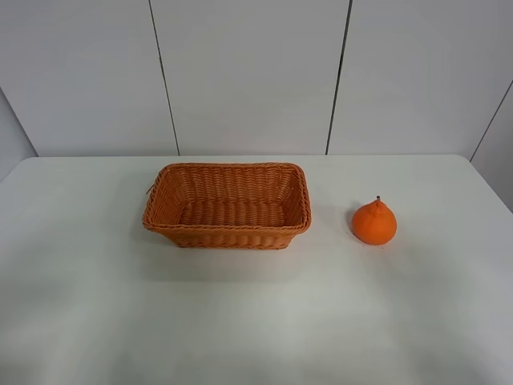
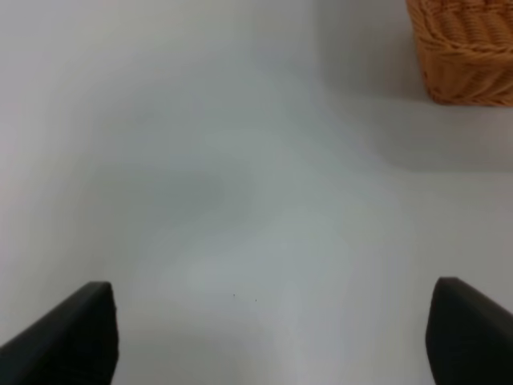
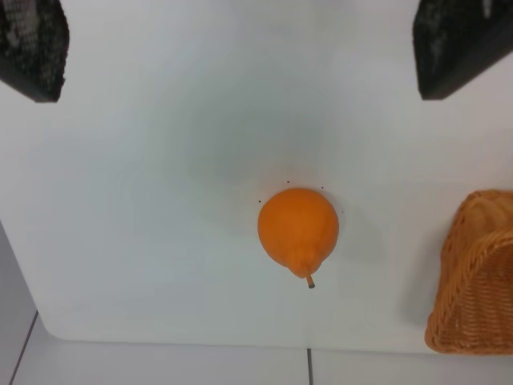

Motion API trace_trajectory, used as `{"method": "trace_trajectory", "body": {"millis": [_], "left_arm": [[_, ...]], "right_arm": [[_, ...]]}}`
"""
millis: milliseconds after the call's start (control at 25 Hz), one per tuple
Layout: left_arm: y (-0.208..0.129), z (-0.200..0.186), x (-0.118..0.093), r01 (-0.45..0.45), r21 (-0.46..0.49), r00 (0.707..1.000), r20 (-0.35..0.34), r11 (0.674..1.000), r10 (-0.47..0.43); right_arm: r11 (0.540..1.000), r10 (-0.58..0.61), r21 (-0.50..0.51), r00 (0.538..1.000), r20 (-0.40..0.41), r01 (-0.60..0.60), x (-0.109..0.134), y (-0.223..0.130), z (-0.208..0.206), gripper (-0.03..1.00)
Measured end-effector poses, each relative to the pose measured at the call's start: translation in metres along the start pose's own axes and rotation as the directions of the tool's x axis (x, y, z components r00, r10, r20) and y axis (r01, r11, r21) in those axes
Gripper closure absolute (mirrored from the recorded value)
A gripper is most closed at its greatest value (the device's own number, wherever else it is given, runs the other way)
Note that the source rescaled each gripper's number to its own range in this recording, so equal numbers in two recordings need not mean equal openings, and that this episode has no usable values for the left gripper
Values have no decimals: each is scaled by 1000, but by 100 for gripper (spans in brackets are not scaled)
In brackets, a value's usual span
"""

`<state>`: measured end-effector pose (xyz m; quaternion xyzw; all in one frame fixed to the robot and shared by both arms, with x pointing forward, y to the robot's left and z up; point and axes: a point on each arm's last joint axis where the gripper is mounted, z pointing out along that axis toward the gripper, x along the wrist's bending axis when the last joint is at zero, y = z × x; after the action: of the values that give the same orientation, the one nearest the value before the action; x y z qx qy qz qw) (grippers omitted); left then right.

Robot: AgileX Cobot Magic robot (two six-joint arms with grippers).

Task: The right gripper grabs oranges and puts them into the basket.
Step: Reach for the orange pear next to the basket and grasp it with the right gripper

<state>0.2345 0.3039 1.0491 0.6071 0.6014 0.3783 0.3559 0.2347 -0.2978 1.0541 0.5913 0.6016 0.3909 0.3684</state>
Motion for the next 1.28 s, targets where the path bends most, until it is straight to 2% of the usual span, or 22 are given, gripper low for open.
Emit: {"method": "trace_trajectory", "body": {"millis": [400,560,680,800,920,1200,1280], "left_arm": [[0,0,0,0,0,1000,0,1000,0],[0,0,0,0,0,1000,0,1000,0],[0,0,0,0,0,1000,0,1000,0],[0,0,0,0,0,1000,0,1000,0],[0,0,0,0,0,1000,0,1000,0],[0,0,0,0,0,1000,0,1000,0],[0,0,0,0,0,1000,0,1000,0]], "right_arm": [[1000,0,26,1000,1,0,0,5,3,3],[991,0,136,1000,3,-1,0,41,18,3],[968,1,252,1000,5,-2,1,76,45,3],[928,2,372,1000,8,-4,1,108,84,3],[868,2,497,1000,10,-7,1,128,136,3],[710,-5,704,1000,7,-1,0,144,262,-3],[684,-8,730,1000,2,4,0,144,292,-3]]}}
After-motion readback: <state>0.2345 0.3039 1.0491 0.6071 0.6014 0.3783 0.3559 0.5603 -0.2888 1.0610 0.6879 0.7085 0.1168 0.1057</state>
